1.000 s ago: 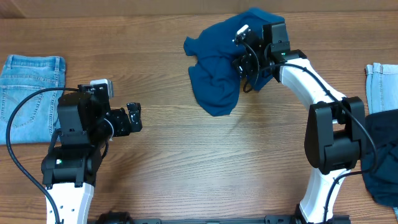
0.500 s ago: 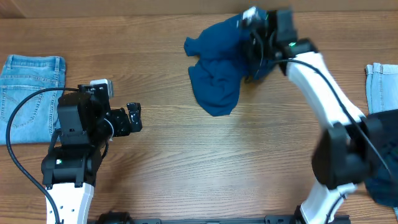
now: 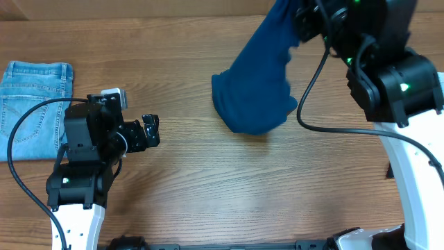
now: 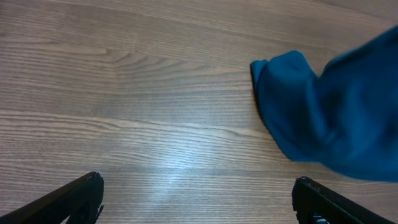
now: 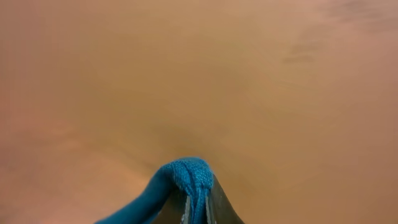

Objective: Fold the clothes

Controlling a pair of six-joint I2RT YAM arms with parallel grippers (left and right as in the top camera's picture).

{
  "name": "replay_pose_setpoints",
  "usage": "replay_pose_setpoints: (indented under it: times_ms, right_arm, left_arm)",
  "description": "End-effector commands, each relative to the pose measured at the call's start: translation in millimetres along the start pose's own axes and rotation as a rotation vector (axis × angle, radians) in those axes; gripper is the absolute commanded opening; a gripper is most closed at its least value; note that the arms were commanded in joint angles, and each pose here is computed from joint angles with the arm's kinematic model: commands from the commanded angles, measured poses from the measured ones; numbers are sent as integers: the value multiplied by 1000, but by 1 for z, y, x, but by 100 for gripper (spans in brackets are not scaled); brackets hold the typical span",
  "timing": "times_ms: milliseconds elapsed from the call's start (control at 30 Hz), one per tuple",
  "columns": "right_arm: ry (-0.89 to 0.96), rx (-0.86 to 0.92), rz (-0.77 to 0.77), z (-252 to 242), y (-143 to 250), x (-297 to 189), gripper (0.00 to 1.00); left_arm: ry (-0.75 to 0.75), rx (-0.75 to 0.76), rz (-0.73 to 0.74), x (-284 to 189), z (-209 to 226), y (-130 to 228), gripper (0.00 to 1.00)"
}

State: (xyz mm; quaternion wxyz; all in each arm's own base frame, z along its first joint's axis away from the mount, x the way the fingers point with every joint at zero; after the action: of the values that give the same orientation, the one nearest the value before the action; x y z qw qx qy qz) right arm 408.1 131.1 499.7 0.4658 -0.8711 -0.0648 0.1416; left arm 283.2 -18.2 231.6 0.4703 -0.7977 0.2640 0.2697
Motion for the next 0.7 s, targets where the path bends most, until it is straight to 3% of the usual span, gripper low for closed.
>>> replay_pose_setpoints:
  times_ms: [0,67,133,267,433,667]
  right_arm:
    - [832,196,96,-148,-13,-121,4]
    - [998,230,110,-174,-11,-152,4]
    - [966,216,97,-172,-13,-148,4]
    - [835,172,88,-157,-13,-130,4]
    - [354,24,-28,-92,-29,-85,4]
    - [337,18,3,-88,-23,-80,4]
  left_arm:
    - [25,-6,-20,-5,-6,-8,100]
    - [25,-6,-19,-5,-6,-8,100]
    - [27,-7,-18,-5,-7,-8,100]
    - [27,-7,-17,-5,-7,-8,100]
    - [34,-7,-12,-5,-8,-7,100]
    - [36,-7,-11,-5,-8,-7,100]
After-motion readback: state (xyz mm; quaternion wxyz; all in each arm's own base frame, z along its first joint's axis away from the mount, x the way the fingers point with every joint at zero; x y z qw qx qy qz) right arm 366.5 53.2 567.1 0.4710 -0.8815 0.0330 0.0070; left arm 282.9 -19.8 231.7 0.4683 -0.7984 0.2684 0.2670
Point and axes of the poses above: each gripper's point midway between its finger pads, its own x axis out along the fingers, its own z axis along the line the jaws close on, y = z × x, the point moved 2 cm from there along -x, back along the fingers, and after that the axes turned 13 degrees about -x, right-handed, at the moved point
